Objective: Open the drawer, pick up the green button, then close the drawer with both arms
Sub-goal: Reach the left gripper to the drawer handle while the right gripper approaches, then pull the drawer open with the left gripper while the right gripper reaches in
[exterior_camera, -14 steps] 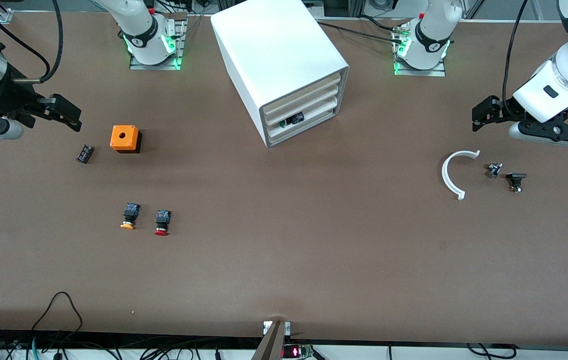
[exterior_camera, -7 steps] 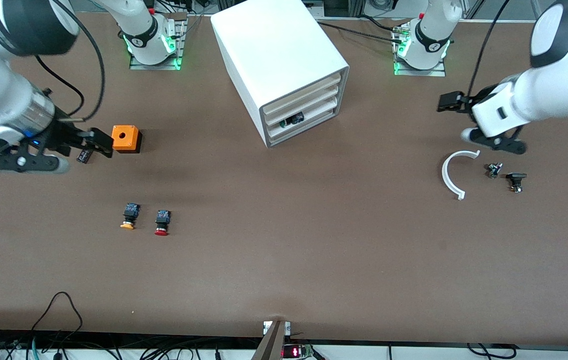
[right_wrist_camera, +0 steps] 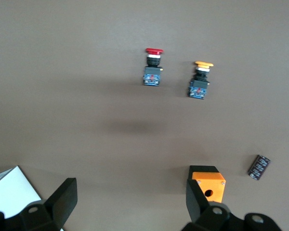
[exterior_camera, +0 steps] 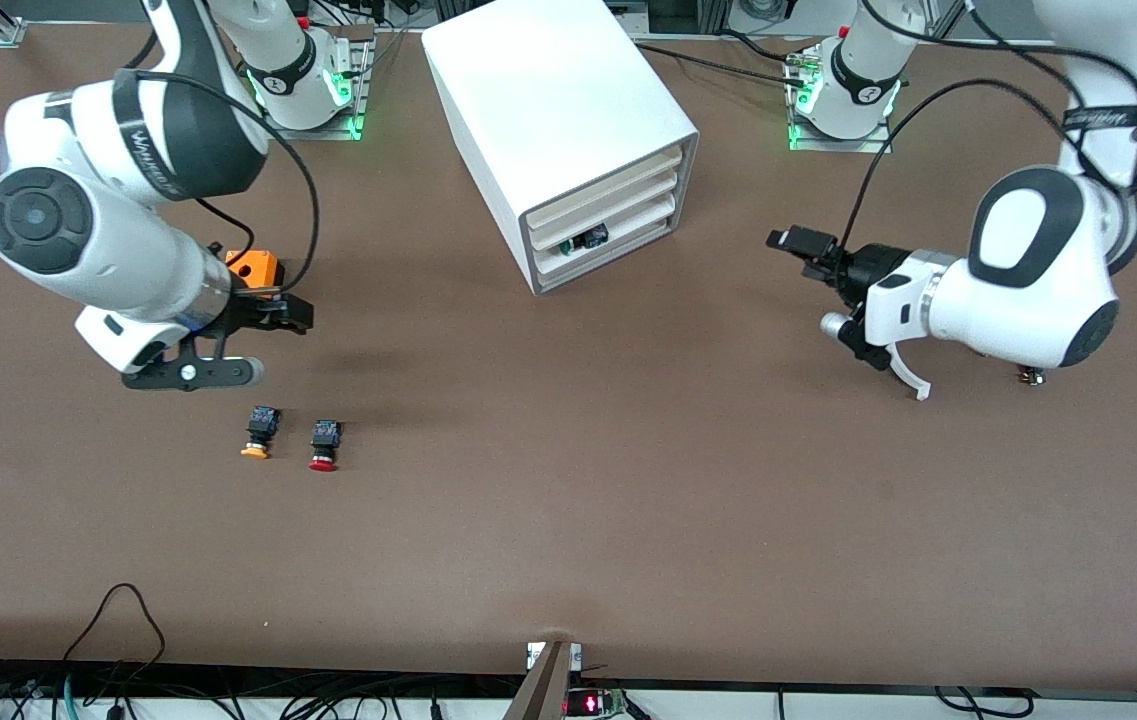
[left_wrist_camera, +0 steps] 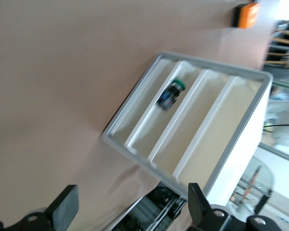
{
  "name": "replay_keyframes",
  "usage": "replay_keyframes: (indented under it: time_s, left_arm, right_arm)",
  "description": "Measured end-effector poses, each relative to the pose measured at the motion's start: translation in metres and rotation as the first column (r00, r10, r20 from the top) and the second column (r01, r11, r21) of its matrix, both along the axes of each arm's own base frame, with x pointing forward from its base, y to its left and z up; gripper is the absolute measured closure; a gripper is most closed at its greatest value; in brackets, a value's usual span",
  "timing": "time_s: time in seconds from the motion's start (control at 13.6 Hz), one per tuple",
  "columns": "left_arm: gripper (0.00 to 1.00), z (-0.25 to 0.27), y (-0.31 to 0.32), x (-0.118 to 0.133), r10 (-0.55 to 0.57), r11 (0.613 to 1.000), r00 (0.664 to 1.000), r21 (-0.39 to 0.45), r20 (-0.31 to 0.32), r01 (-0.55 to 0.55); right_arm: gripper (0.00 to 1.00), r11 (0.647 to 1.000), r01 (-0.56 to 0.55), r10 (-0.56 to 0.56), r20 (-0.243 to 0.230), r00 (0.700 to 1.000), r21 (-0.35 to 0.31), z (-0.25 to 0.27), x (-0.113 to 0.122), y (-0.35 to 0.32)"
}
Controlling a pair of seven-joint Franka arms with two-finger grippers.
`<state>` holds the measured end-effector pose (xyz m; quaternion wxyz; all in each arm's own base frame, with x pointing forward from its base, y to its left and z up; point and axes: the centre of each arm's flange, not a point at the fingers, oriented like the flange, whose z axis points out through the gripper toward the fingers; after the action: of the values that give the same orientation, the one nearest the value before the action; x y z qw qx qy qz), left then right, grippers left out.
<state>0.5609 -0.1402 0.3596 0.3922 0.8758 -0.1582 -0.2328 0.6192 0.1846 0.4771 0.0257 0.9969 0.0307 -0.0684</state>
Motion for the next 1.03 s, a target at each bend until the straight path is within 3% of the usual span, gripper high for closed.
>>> replay_keyframes:
  time_s: [0.22, 0.44, 0.51, 0.59, 0.73, 1.03]
  left_arm:
    - [0.00, -0.066, -0.006, -0.027, 0.069, 0.977, 0.997, -0.205, 0.039, -0.059]
    - [0.07, -0.118, -0.015, -0.067, 0.128, 0.938, 0.991, -0.329, 0.049, -0.105]
    - [0.07, -0.132, -0.022, -0.079, 0.138, 0.926, 0.988, -0.363, 0.063, -0.106]
    - [0.14, -0.144, -0.030, -0.090, 0.141, 0.915, 0.988, -0.389, 0.066, -0.105]
    - [0.39, -0.164, -0.046, -0.105, 0.149, 0.900, 0.988, -0.421, 0.045, -0.117]
    - [0.40, -0.205, -0.068, -0.125, 0.173, 0.868, 0.985, -0.477, 0.030, -0.137]
  right_arm:
    - [0.00, 0.997, 0.023, -0.025, 0.037, 0.999, 0.069, 0.002, 0.003, 0.017]
    - [0.00, 0.989, 0.084, -0.094, 0.082, 0.992, 0.119, 0.007, 0.013, 0.025]
    - [0.00, 0.986, 0.107, -0.121, 0.103, 0.987, 0.130, 0.010, 0.018, 0.030]
    - [0.00, 0.981, 0.132, -0.150, 0.126, 0.981, 0.141, 0.013, 0.023, 0.040]
    - [0.00, 0.970, 0.187, -0.210, 0.147, 0.967, 0.156, 0.015, 0.028, 0.068]
    - [0.00, 0.929, 0.330, -0.354, 0.141, 0.924, 0.168, 0.009, 0.020, 0.134]
